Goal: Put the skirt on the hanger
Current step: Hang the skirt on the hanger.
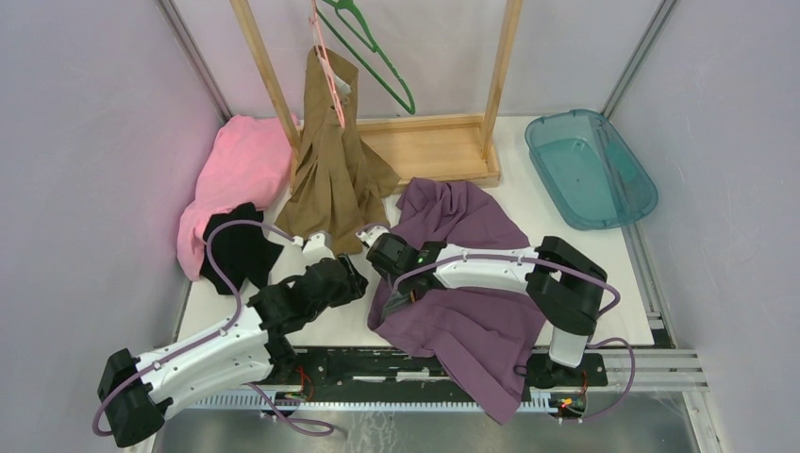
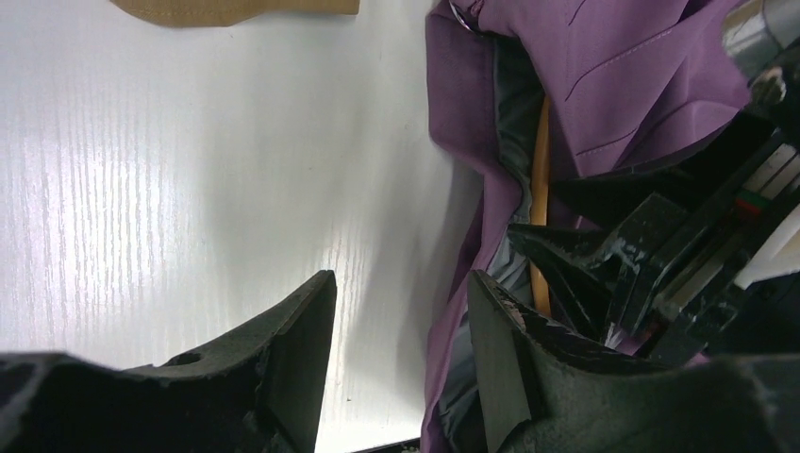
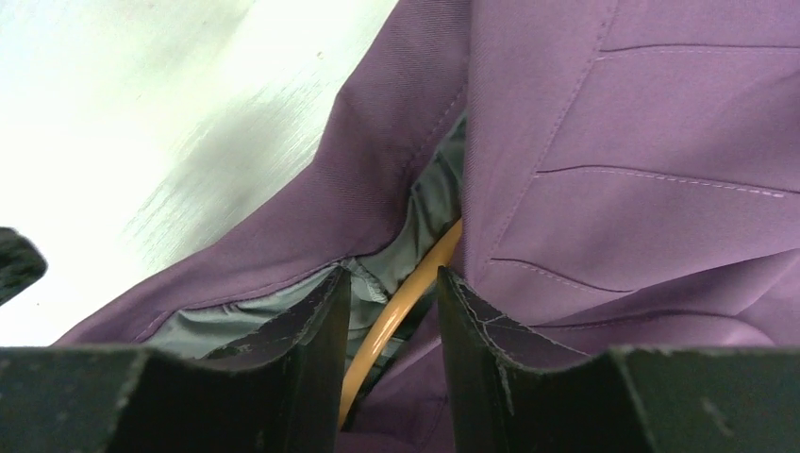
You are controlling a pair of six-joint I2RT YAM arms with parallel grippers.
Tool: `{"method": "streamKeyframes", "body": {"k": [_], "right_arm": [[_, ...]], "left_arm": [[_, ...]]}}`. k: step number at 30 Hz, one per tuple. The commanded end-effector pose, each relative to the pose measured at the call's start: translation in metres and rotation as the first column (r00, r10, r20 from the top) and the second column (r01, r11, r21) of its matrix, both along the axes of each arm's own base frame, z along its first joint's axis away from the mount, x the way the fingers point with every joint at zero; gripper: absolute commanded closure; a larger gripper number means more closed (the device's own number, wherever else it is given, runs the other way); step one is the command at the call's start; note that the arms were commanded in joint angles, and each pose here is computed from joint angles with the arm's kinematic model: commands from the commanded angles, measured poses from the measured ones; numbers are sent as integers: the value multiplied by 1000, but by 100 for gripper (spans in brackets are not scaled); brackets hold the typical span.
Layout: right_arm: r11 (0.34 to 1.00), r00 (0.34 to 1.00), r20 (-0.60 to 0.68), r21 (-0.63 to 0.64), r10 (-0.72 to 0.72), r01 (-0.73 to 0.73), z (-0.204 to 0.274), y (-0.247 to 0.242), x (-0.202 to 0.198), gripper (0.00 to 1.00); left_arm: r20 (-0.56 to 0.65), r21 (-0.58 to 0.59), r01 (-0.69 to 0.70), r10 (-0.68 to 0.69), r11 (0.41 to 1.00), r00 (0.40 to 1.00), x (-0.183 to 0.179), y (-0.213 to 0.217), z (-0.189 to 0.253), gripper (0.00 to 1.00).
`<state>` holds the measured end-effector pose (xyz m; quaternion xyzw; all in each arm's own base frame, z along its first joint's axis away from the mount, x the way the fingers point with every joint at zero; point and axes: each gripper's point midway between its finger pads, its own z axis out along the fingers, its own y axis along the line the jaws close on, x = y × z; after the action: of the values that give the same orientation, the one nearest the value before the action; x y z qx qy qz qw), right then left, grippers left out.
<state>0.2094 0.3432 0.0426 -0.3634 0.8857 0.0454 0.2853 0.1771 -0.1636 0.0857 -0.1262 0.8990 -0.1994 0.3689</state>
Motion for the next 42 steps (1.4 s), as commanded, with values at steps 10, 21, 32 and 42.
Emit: {"method": "streamKeyframes", "body": {"k": [10, 21, 32, 42], "right_arm": [[996, 994, 78, 32, -81, 79, 20, -10, 55, 54], [990, 996, -15, 108, -85, 86, 7, -2, 47, 61], [978, 998, 13, 201, -58, 54, 56, 10, 14, 59], [974, 998, -25, 220, -51, 55, 46, 26, 7, 64]], "left_arm": [[46, 16, -7, 6, 1000, 999, 5, 5, 8, 41], [51, 19, -6, 5, 1000, 999, 7, 5, 10, 42], [56, 12, -7, 6, 1000, 998, 6, 6, 12, 43], [64, 0, -9, 9, 1000, 998, 3, 9, 13, 43]]}}
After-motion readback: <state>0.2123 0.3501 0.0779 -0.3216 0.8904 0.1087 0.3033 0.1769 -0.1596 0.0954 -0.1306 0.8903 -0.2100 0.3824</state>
